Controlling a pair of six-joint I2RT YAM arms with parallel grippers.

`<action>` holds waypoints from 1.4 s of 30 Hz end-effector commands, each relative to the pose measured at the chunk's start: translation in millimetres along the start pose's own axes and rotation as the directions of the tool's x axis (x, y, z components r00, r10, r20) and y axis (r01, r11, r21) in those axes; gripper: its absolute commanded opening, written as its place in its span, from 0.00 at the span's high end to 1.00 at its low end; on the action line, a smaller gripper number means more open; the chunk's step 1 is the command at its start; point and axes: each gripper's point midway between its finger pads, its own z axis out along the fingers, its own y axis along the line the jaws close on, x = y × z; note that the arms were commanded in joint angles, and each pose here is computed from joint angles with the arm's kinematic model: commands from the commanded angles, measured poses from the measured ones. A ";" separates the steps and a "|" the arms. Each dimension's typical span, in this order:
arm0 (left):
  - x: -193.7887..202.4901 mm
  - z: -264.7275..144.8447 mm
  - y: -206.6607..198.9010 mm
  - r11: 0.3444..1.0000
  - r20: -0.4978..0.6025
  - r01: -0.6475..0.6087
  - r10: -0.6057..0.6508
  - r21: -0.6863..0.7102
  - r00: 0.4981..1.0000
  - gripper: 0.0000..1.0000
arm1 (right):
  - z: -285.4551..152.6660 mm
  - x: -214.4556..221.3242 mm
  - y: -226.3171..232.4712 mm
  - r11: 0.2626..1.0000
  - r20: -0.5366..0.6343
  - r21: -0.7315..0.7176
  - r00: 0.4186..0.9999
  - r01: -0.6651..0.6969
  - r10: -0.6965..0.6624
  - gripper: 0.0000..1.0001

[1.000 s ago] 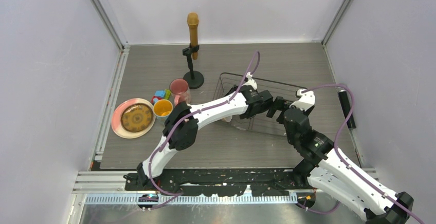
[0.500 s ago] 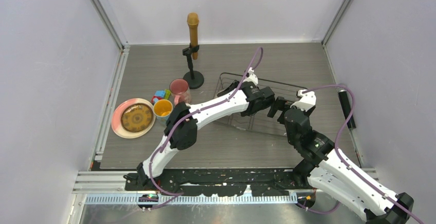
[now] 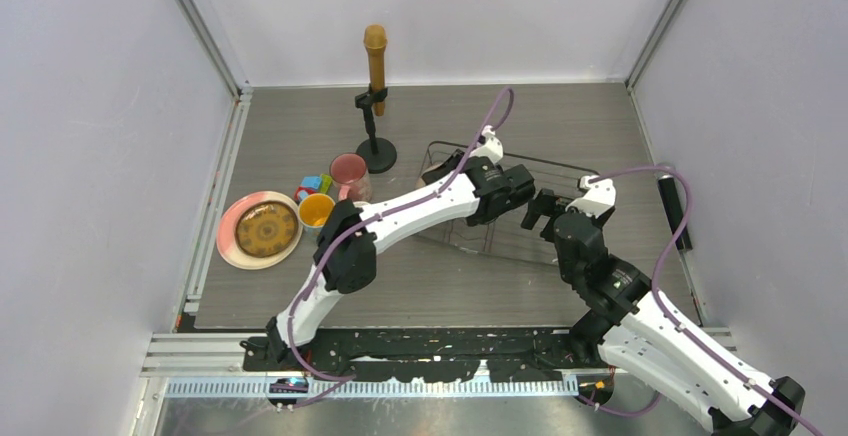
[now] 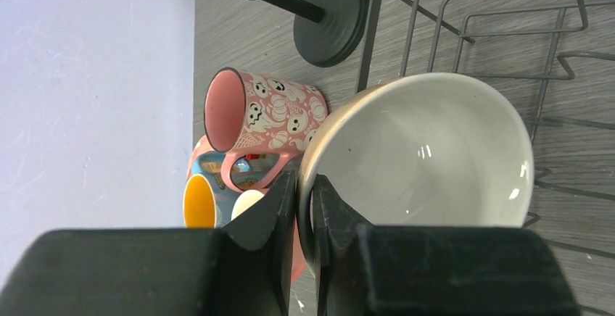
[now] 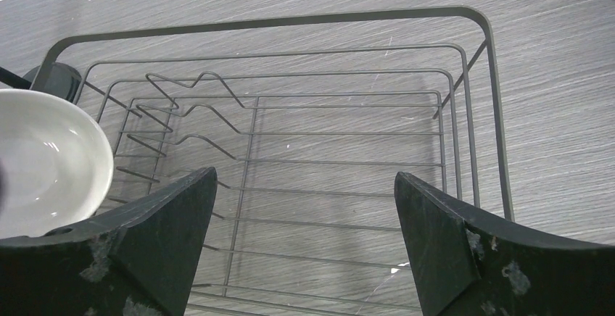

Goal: Unload the mixed dishes from the dish rack
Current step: Pick up the bowl from the dish rack, then place the bowl at the center of the board.

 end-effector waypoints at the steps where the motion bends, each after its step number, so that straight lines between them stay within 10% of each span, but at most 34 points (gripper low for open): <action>1: -40.0 -24.5 54.8 0.979 0.136 0.205 -0.204 0.006 0.969 1.00 | -0.7 -10.2 -2.2 1.000 0.046 0.011 0.999 -0.024 0.024 0.01; 15: -23.7 -8.5 99.7 0.828 0.041 0.504 -0.528 0.245 0.848 1.00 | -5.3 -16.0 -6.5 0.998 0.095 -0.006 0.993 -0.069 0.069 0.01; 28: 17.7 25.5 173.7 0.423 -0.173 0.804 -0.832 0.418 0.528 1.00 | -3.3 -15.8 -5.4 0.998 0.093 0.001 0.994 -0.059 0.059 0.01; 42: 97.3 79.0 269.3 0.201 -0.174 0.970 -0.959 0.134 0.223 1.00 | -3.2 -14.4 -5.7 0.999 0.088 0.001 0.995 -0.054 0.054 0.01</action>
